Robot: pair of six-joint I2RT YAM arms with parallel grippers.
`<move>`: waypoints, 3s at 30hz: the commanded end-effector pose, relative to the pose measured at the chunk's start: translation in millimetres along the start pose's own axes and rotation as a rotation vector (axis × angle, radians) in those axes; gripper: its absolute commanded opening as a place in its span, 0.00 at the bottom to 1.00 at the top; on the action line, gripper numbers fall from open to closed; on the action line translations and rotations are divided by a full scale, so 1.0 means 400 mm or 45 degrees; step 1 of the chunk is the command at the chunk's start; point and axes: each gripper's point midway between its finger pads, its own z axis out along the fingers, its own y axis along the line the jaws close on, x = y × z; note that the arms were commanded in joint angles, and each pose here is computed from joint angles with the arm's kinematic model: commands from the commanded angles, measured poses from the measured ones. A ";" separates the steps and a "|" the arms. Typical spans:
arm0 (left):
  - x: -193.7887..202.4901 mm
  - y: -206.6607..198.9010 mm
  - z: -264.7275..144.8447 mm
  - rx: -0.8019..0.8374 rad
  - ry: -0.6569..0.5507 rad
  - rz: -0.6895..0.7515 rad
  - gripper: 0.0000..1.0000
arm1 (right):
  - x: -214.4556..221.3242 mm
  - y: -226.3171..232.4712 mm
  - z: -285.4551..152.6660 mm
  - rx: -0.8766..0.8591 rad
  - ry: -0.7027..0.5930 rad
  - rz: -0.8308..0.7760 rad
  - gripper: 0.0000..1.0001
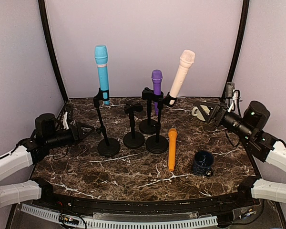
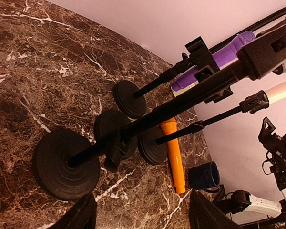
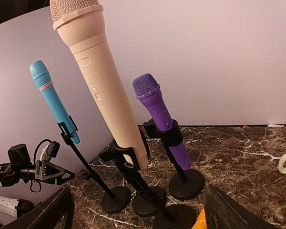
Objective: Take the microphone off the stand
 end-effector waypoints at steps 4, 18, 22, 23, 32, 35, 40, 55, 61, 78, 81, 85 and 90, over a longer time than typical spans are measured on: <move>-0.008 0.017 0.029 0.011 -0.028 -0.097 0.60 | -0.024 0.008 -0.002 -0.009 -0.069 0.010 0.95; -0.022 0.055 0.094 0.002 -0.047 -0.138 0.36 | -0.021 0.006 0.010 -0.011 -0.063 0.012 0.95; -0.015 0.068 0.100 -0.008 -0.041 -0.156 0.35 | -0.017 0.002 0.014 -0.005 -0.057 0.015 0.95; -0.014 0.070 0.100 -0.012 -0.042 -0.161 0.35 | -0.017 0.002 0.015 -0.008 -0.056 0.013 0.95; -0.011 0.084 0.105 -0.013 -0.055 -0.184 0.29 | -0.019 0.007 0.020 -0.020 -0.052 0.017 0.95; -0.011 0.081 0.108 0.001 -0.054 -0.188 0.28 | -0.014 0.004 0.018 -0.016 -0.051 0.018 0.95; -0.009 0.084 0.107 0.002 -0.061 -0.194 0.24 | -0.018 0.008 0.017 -0.022 -0.054 0.017 0.95; 0.018 0.102 0.105 -0.014 -0.024 -0.234 0.04 | -0.021 0.007 0.008 -0.014 -0.059 0.029 0.96; 0.033 0.113 0.108 -0.029 -0.002 -0.262 0.01 | -0.022 0.006 0.005 -0.008 -0.062 0.034 0.95; 0.080 0.140 0.120 -0.032 0.070 -0.394 0.00 | -0.018 -0.010 0.003 0.034 -0.065 0.053 0.95; 0.073 0.132 0.118 -0.014 0.056 -0.388 0.00 | -0.018 -0.011 0.002 0.036 -0.064 0.055 0.95; 0.041 0.096 0.112 0.042 0.018 -0.321 0.12 | -0.016 -0.011 -0.001 0.038 -0.063 0.055 0.95; -0.003 0.064 0.102 0.047 -0.027 -0.201 0.38 | -0.011 -0.016 -0.003 0.045 -0.060 0.058 0.95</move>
